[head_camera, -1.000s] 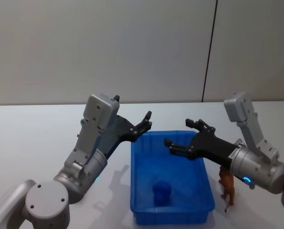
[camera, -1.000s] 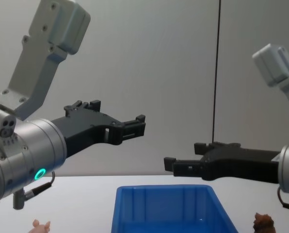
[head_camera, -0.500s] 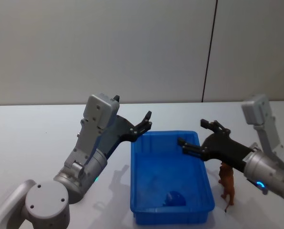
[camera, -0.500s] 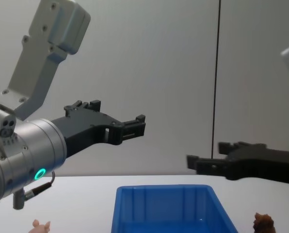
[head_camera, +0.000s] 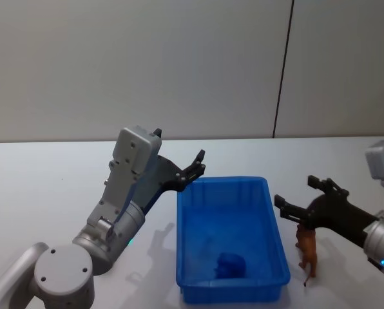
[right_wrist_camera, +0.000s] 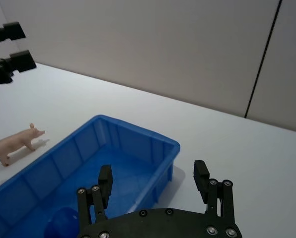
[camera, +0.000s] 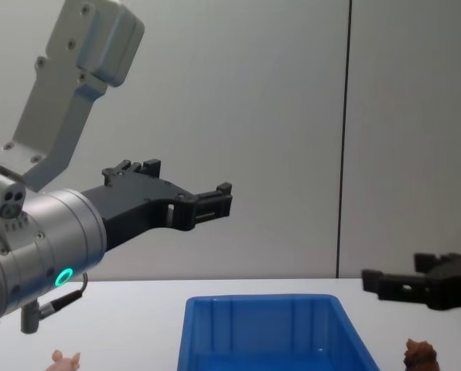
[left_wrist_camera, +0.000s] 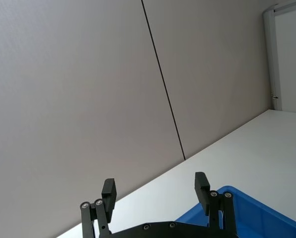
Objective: Pick up the two dolls from the table and place them into the box.
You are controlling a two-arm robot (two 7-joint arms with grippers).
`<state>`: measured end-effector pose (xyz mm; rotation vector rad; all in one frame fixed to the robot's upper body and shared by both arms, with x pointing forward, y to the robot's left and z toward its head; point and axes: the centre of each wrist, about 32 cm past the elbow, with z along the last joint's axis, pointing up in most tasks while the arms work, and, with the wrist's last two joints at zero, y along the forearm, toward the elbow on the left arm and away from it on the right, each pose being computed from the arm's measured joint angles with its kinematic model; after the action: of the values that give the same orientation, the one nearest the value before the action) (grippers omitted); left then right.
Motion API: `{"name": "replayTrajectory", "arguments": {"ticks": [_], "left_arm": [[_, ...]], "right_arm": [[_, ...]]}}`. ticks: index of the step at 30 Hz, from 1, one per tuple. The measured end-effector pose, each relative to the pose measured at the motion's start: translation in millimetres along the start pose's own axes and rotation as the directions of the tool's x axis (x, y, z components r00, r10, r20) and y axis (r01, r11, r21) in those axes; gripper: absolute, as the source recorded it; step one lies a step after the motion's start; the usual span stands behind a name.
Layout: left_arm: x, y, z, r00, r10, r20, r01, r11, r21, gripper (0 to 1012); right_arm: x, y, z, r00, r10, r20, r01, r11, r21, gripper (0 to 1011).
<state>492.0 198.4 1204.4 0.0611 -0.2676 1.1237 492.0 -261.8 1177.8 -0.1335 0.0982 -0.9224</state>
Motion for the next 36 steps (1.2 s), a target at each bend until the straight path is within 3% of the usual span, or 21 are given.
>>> {"name": "replayTrajectory", "arguments": {"ticks": [15, 33, 36], "left_arm": [[0.0, 0.0, 0.0, 1.0000, 0.000, 0.000, 0.000, 1.0000, 0.000, 1001], [0.0, 0.0, 0.0, 1.0000, 0.000, 0.000, 0.000, 1.0000, 0.000, 1001], [0.0, 0.0, 0.0, 1.0000, 0.000, 0.000, 0.000, 1.0000, 0.000, 1001]], "right_arm": [[9.7, -13.5, -11.8, 0.997, -0.064, -0.053, 0.057, 0.991, -0.117, 1004], [17.6, -2.4, -24.7, 0.994, -0.069, -0.081, 0.049, 0.973, -0.224, 1004], [18.0, 0.7, -25.9, 0.994, -0.067, -0.084, 0.046, 0.971, -0.233, 950]]}}
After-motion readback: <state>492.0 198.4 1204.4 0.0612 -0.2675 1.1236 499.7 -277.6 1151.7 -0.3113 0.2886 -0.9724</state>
